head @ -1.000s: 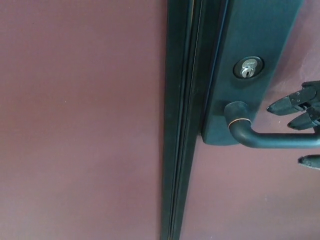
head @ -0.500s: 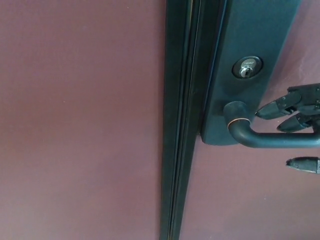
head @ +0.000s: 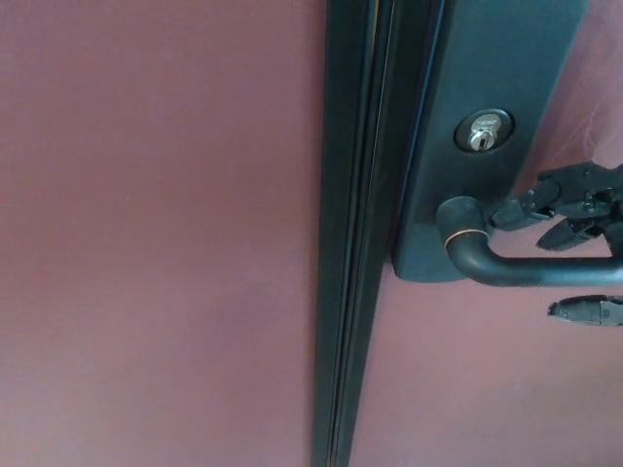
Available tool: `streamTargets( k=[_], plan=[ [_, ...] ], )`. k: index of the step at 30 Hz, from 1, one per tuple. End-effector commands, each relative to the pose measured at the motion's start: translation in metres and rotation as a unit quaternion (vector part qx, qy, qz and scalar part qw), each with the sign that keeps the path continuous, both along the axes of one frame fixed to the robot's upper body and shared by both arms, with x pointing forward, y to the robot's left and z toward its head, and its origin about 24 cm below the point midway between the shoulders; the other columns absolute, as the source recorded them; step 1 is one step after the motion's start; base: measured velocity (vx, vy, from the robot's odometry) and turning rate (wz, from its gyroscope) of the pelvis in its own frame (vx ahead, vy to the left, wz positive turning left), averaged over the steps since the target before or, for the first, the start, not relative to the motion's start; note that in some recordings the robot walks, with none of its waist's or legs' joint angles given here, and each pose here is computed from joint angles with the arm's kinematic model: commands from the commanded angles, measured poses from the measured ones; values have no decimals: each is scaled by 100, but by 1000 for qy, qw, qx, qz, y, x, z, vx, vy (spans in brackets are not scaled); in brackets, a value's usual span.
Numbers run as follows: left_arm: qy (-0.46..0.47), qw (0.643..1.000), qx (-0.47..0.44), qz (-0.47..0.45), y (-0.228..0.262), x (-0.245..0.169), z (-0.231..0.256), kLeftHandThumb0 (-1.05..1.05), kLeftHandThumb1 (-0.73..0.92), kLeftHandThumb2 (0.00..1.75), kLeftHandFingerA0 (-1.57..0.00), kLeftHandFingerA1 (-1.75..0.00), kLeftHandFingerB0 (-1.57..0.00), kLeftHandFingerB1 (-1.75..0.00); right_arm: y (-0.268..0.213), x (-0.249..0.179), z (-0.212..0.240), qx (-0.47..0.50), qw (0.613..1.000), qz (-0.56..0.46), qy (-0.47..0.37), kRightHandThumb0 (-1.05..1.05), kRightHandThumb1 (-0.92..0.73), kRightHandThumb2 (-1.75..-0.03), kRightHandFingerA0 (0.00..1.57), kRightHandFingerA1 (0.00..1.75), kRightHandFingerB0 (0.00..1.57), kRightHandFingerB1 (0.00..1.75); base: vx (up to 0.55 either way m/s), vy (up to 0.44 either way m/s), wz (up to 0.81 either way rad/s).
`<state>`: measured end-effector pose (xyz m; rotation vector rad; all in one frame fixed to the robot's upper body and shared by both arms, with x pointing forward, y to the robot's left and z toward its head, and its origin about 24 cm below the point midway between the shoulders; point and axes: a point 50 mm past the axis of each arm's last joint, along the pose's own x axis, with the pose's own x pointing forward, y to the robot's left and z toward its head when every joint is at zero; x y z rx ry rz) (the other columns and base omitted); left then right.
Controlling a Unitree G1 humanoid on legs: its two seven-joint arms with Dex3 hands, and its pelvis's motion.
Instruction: The robot walks towards the door handle and put its right hand on it and twist the handle
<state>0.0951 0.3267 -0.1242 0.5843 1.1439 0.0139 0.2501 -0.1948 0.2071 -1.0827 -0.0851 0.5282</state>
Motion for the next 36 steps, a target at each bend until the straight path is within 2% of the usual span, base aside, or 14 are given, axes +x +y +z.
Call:
streamTargets(
  k=[1, 18, 25, 26, 29, 30, 36],
  plan=[
    [6, 1000, -1, -2, 1, -4, 0, -35, 62, 59, -75, -51, -57, -43, -9, 4, -9, -62, 997, -33, 9, -44, -53, -56, 56, 42, 50, 38, 0, 0, 0],
    [8, 1000, 0, 3, 2, -3, 0, -35, 62, 59, -75, -50, -57, -43, 0, 0, -21, -135, 991, -20, -16, -46, -53, -56, 57, 42, 51, 38, 0, 0, 0],
    [9, 1000, 0, 1, 1, -3, 0, -35, 62, 59, -74, -50, -57, -43, 5, -1, -35, -156, 988, -9, 14, -46, -54, -57, 63, 44, 51, 38, 0, 0, 0],
    [9, 1000, 0, 2, 1, -3, 0, -35, 62, 59, -74, -50, -57, -43, 6, -1, -38, -155, 988, -4, 18, -51, -45, -74, 61, 55, 49, 49, 0, 0, 0],
    [7, 1000, -2, 8, 1, -4, 0, -35, 62, 59, -74, -50, -57, -43, 7, -1, -39, -143, 989, -1, 24, -42, -45, -72, 76, 61, 56, 51, 0, 0, 0],
    [8, 1000, -2, 8, 1, -3, -1, -35, 62, 59, -74, -50, -57, -43, 7, -2, -39, -140, 990, -1, 29, -16, -50, -55, 92, 59, 72, 46, 0, 0, 0],
    [8, 1000, 1, 0, 1, -3, 0, -35, 62, 59, -74, -50, -57, -43, 3, -2, -36, -133, 990, -2, 37, -4, -51, -54, 91, 58, 79, 52, 0, 0, 0]
  ],
)
